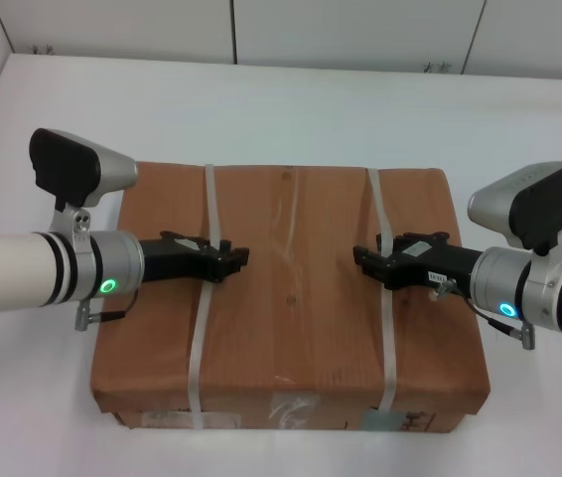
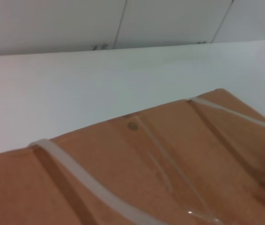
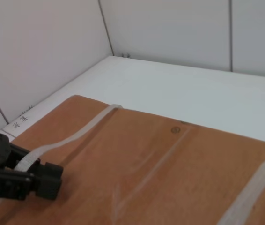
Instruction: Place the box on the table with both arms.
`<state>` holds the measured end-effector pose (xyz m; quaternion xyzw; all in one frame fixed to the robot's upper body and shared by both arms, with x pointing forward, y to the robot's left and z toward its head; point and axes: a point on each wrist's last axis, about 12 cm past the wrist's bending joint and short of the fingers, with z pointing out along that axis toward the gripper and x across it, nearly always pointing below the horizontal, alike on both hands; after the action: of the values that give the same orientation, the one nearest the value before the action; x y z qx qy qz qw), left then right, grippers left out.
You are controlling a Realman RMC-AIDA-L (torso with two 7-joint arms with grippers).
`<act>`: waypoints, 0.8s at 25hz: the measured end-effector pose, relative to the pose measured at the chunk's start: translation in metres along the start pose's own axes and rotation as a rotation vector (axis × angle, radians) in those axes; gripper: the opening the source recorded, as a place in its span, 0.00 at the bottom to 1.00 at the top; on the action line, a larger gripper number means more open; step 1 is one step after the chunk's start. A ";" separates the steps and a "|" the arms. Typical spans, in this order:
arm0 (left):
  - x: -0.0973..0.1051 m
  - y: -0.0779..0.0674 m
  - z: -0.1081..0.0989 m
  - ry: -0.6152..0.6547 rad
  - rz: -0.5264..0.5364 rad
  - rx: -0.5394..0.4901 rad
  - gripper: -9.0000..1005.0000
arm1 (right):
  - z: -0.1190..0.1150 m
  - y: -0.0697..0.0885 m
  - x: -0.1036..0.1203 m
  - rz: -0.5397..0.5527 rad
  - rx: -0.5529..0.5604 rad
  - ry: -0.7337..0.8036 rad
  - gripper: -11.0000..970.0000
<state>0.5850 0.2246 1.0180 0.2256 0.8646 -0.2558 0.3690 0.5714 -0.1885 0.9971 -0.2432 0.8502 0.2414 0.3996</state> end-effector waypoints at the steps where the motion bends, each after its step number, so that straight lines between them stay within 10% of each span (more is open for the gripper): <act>1: 0.000 0.000 0.000 0.001 0.000 -0.006 0.22 | 0.000 0.000 0.001 0.008 0.001 0.000 0.29; 20: 0.006 0.015 -0.016 -0.020 -0.024 -0.032 0.73 | -0.026 -0.020 0.022 0.160 0.057 -0.094 0.91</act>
<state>0.5821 0.2472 1.0187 0.2068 0.8675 -0.2485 0.3780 0.5571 -0.2240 0.9900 -0.1517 0.8538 0.2594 0.4252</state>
